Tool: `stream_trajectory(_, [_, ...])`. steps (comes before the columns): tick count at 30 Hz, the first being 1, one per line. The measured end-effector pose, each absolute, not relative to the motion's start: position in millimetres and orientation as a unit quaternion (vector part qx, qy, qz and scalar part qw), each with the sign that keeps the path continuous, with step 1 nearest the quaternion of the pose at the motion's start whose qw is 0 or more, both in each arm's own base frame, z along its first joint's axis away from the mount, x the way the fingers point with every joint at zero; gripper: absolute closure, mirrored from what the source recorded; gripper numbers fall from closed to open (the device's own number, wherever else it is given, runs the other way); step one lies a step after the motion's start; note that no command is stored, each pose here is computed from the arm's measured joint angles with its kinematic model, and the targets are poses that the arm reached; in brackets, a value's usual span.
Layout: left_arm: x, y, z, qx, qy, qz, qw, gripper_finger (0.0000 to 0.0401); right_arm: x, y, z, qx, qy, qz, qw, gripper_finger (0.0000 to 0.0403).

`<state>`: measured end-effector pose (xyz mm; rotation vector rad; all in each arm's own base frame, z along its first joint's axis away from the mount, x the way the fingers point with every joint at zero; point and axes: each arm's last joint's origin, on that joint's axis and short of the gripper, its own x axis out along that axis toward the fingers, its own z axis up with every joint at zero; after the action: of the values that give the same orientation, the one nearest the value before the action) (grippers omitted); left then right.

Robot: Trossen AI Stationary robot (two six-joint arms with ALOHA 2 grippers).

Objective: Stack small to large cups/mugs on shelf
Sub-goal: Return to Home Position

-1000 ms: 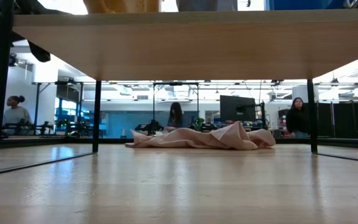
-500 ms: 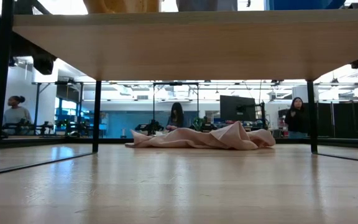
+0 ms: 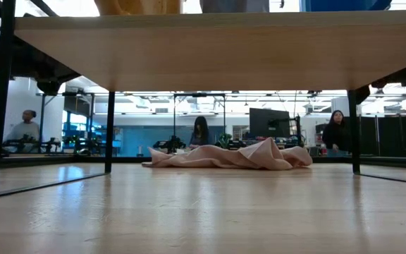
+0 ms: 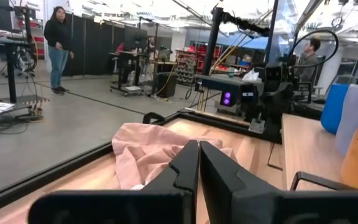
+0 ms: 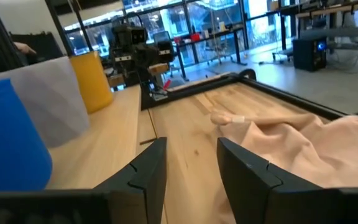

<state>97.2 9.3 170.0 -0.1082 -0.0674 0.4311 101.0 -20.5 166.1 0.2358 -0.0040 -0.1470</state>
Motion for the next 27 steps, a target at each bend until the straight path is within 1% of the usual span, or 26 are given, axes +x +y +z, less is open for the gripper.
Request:
stream_trajectory(12, [97.8,9.3,169.2,-0.053,-0.029,0.214,0.975,0.0401,100.9,-20.4,163.8,0.116,0.01,-0.074,0.99,0.0276])
stream_trajectory(22, [98.1,9.3,169.0,-0.052,-0.028,0.215,0.975,0.0401,100.9,-20.4,163.8,0.118,0.01,-0.074,0.99,0.0269])
stream_trajectory(27, [98.1,9.3,169.0,-0.052,-0.028,0.215,0.975,0.0401,100.9,-20.4,163.8,0.118,0.01,-0.074,0.99,0.0274])
